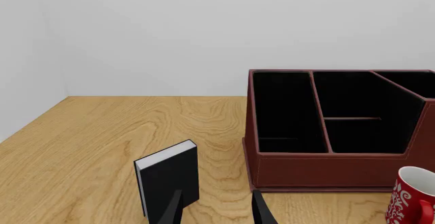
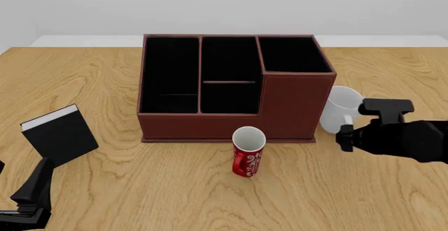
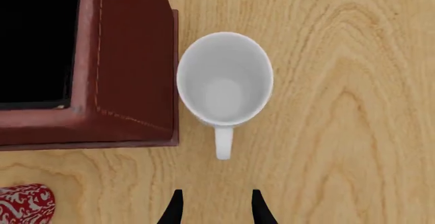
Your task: Pick up the white mug and place it to the right of the caddy.
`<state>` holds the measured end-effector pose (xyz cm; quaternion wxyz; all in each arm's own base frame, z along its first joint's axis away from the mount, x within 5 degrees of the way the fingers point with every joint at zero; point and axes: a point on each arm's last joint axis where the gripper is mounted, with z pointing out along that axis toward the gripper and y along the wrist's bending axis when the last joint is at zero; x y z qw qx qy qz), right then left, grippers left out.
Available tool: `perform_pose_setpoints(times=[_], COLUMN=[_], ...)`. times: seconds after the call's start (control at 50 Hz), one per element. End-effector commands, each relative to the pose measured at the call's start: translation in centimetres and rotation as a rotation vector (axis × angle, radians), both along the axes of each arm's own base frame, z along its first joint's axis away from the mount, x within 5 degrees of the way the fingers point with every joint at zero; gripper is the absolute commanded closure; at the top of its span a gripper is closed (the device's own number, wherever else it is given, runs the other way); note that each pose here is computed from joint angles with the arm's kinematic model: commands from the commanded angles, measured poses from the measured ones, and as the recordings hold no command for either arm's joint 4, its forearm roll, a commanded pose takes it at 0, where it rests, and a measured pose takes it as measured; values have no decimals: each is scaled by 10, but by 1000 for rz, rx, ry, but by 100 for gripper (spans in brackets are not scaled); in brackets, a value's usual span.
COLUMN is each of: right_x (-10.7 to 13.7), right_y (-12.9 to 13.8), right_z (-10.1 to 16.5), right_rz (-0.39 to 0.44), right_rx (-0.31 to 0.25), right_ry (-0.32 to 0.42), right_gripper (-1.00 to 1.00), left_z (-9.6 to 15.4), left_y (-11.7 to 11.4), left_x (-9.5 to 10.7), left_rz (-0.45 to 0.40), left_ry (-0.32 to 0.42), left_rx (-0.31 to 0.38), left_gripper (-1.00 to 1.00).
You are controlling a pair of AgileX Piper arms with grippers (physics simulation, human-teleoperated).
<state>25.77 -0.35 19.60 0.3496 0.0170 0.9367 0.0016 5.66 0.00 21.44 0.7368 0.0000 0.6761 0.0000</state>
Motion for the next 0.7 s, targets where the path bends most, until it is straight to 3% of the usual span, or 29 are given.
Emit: perform_pose_setpoints(times=[0.02,0.7], right_x=[-10,-34], right_y=[-2,2], right_z=[9,48], right_rz=[-2,31], right_rx=[-7,-23], right_ry=[-22,-97], right_gripper=[-100,-100], left_z=[0,0], left_y=[0,0], left_x=[0,0], left_rz=[0,0], left_ry=[0,0], left_rx=[0,0], left_gripper=[-100,-100])
